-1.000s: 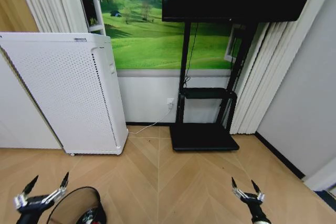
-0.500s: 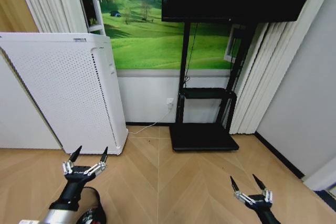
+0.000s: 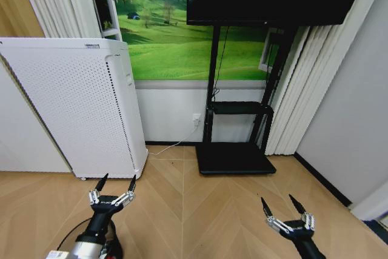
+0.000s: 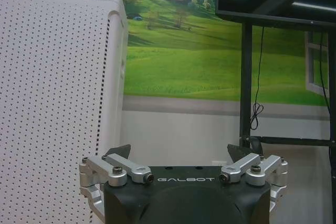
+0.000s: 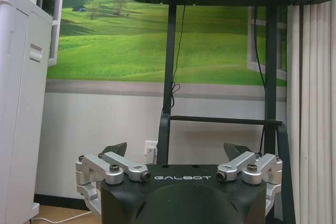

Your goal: Pick up the trash bin and place the garbage on the floor into it.

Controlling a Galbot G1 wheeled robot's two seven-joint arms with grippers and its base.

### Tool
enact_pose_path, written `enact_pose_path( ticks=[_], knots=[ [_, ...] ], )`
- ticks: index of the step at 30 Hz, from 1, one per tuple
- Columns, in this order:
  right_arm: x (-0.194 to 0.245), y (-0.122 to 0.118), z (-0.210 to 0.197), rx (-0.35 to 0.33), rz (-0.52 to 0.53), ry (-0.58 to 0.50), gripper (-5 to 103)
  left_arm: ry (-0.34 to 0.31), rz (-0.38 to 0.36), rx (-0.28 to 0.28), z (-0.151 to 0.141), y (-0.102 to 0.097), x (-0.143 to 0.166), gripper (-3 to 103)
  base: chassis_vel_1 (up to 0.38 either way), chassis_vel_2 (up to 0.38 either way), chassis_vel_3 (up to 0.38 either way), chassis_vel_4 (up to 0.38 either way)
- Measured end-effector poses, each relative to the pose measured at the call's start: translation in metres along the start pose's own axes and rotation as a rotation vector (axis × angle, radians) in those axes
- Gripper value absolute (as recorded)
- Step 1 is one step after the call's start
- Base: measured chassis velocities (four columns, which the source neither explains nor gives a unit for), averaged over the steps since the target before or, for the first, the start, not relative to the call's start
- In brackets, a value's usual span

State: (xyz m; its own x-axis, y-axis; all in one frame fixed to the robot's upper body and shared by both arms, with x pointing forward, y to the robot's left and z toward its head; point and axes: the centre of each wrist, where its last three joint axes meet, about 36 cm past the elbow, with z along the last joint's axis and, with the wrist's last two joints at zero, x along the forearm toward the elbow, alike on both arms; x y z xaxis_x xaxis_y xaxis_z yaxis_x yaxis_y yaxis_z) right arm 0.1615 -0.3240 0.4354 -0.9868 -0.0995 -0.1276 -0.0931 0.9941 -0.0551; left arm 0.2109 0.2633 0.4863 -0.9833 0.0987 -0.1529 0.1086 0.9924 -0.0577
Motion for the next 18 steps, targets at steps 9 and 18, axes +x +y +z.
enact_pose_path(
  ticks=[9,18],
  knots=[
    [-0.0005,0.0001,0.0,-0.001,-0.002,0.0,100,0.0,-0.001,-0.001,0.0005,0.0002,0.0002,100,0.0,0.0,0.0,0.0],
    [-0.0003,-0.0003,0.0012,-0.001,-0.001,0.003,100,0.001,-0.003,-0.001,0.0007,0.0007,0.0004,100,0.0,0.0,0.0,0.0]
  ],
)
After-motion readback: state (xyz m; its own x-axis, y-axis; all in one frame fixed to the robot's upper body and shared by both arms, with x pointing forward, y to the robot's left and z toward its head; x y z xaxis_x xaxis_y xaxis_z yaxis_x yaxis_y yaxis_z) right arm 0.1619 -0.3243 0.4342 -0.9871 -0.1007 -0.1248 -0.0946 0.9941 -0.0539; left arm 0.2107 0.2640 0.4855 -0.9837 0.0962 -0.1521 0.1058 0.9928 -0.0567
